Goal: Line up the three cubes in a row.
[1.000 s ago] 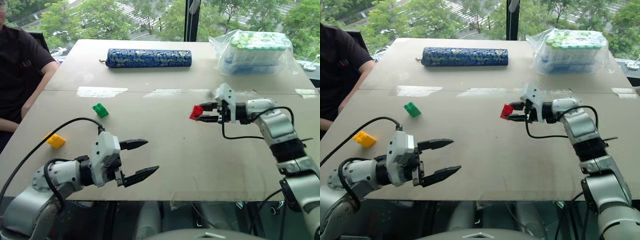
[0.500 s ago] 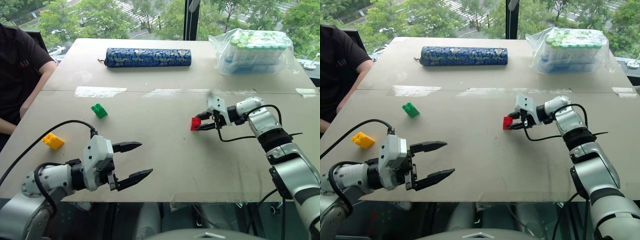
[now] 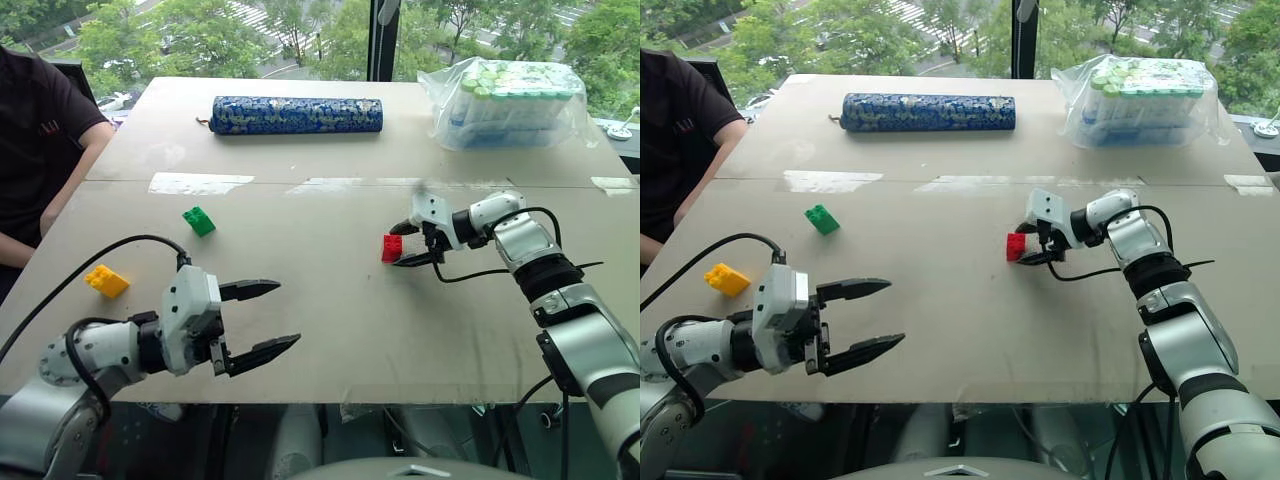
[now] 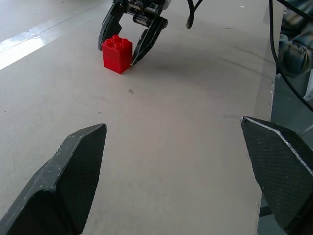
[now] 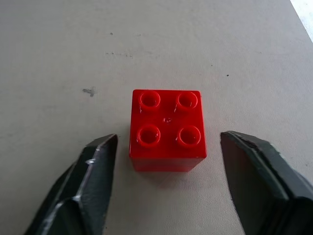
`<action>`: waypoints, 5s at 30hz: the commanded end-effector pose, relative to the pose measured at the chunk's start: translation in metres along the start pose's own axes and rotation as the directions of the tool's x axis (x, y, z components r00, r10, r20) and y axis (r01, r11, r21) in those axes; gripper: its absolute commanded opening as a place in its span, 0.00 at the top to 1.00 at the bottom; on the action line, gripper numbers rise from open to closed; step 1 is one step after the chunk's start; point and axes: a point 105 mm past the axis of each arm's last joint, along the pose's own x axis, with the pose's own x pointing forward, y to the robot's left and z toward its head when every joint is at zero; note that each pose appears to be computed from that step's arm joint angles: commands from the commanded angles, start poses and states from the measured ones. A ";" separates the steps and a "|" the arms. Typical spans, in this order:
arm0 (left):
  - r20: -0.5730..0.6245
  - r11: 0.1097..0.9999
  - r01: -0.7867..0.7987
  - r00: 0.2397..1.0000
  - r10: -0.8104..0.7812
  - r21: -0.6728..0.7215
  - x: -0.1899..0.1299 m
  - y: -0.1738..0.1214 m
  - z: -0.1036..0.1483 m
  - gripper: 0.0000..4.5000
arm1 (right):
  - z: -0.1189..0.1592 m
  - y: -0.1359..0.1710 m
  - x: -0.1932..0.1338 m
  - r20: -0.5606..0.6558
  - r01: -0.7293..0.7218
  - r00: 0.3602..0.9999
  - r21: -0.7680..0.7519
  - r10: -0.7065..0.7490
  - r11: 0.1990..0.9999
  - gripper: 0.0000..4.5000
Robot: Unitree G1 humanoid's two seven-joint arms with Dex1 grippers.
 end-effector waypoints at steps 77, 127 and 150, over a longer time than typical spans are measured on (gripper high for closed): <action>-0.374 0.859 0.428 0.873 -0.312 0.282 0.130 0.135 0.010 0.70 | 0.041 0.145 -0.115 0.268 0.453 0.815 0.257 -0.514 0.854 0.00; -0.235 0.669 -0.737 0.670 0.704 -0.100 -0.178 0.147 -0.033 0.01 | 0.084 0.119 -0.065 0.524 0.107 0.838 0.122 -0.156 0.987 0.00; -0.371 0.821 -0.571 0.768 0.522 -0.027 -0.162 0.182 -0.070 0.72 | 0.081 0.131 -0.076 0.485 0.183 0.845 0.136 -0.227 0.974 0.00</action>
